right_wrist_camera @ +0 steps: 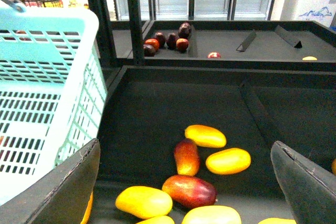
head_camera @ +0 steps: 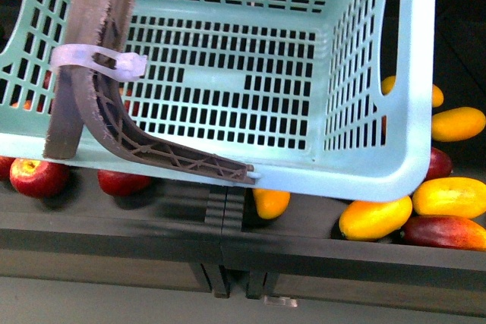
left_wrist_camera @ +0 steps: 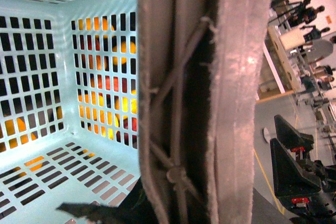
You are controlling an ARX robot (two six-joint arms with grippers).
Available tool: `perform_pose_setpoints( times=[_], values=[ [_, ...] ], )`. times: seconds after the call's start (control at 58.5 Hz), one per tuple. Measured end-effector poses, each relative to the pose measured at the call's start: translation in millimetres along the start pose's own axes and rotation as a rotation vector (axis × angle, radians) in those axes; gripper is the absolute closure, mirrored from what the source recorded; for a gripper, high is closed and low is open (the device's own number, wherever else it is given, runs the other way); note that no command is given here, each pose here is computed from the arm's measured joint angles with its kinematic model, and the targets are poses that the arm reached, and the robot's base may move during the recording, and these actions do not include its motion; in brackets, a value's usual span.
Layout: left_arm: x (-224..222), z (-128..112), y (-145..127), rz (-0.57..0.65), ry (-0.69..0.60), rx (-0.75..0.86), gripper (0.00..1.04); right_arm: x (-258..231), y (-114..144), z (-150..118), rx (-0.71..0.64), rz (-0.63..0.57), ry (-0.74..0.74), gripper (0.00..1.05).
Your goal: Pick mango and avocado into basket
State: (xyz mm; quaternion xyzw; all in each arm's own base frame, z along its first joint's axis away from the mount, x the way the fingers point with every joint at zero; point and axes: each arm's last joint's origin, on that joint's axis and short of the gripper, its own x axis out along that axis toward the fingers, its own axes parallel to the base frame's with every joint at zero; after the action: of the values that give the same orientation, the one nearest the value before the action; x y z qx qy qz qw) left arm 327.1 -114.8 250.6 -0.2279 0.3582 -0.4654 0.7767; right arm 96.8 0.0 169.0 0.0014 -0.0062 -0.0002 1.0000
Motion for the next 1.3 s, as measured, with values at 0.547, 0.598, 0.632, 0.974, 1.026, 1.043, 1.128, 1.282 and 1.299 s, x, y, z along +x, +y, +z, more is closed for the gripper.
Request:
perform_pose_setpoints(
  times=[0.547,0.598,0.632,0.974,1.026,1.043,1.128,1.282,1.299],
  values=[
    [15,5,2,0.016,0.024,0.053,0.90,43,-29,-4,0.192,0.052,0.424,0.09],
    [15,5,2,0.008,0.027,0.053,0.90,66,-44,-4,0.065,0.071,0.410,0.09],
    [15,5,2,0.007,0.027,0.053,0.90,78,-50,-5,0.015,0.078,0.409,0.09],
    [15,5,2,0.013,0.026,0.054,0.90,184,-59,-105,-0.395,0.258,0.737,0.09],
    [15,5,2,0.012,0.026,0.054,0.90,193,-53,-123,-0.434,0.317,0.780,0.09],
    [15,5,2,0.012,0.026,0.054,0.90,194,-52,-126,-0.437,0.326,0.786,0.09],
    [15,5,2,0.012,0.026,0.054,0.90,204,-44,-145,-0.495,0.395,0.819,0.09],
    [15,5,2,0.010,0.027,0.054,0.90,228,-40,-171,-0.623,0.441,0.848,0.09],
    [15,5,2,0.010,0.027,0.054,0.90,232,-40,-174,-0.636,0.447,0.848,0.09]
  ],
)
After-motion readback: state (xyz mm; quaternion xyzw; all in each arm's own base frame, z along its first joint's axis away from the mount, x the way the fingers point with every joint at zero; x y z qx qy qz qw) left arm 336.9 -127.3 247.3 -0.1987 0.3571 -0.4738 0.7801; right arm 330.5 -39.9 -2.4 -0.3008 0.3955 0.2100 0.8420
